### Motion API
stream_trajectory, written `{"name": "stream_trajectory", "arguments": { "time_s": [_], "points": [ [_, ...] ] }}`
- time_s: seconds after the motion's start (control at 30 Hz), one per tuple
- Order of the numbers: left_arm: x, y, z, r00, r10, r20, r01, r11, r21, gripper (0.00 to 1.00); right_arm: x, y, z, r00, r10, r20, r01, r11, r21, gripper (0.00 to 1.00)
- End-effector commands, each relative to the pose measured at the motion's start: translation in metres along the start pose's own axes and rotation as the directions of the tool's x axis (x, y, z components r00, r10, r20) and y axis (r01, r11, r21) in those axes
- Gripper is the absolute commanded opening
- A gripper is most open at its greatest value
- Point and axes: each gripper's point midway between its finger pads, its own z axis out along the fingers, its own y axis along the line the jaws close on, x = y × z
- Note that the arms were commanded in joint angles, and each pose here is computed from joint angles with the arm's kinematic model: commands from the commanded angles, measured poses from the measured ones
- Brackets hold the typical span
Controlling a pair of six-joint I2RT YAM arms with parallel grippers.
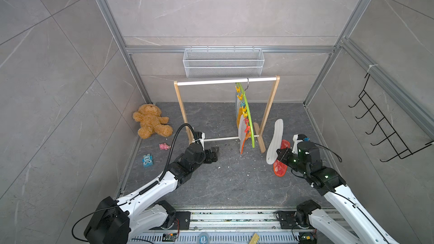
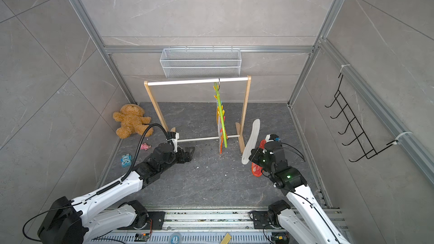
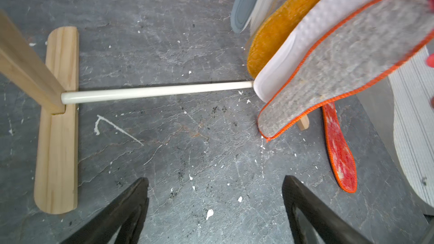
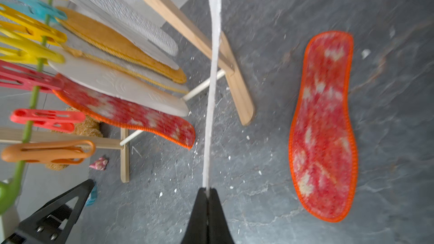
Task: Take the shoe insoles off the hanger
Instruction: Place the insole at the center of the board.
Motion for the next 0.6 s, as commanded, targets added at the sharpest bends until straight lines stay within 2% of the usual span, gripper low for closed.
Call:
{"name": "stream_trajectory", "arguments": {
  "time_s": [0.0,0.27,0.57],
  "points": [
    [-0.02,0.007,-0.001,0.992,-0.083,0.098,0.087,0.996,-0.034,0.91,0.019,0.009,0.01,0.993,0.088,-0.081,-0.096,0.99,-0.099,0.0],
    [-0.018,0.022,0.001,0.989,-0.096,0.111,0.109,0.988,-0.113,0.91,0.066,-0.001,0.02,0.963,0.171,-0.209,-0.21,0.962,-0.178,0.0],
    [-0.019,0.017,0.009,0.99,-0.103,0.1,0.114,0.988,-0.103,0.91,0.094,0.0,0.023,0.951,0.125,-0.284,-0.194,0.954,-0.228,0.0]
  ]
}}
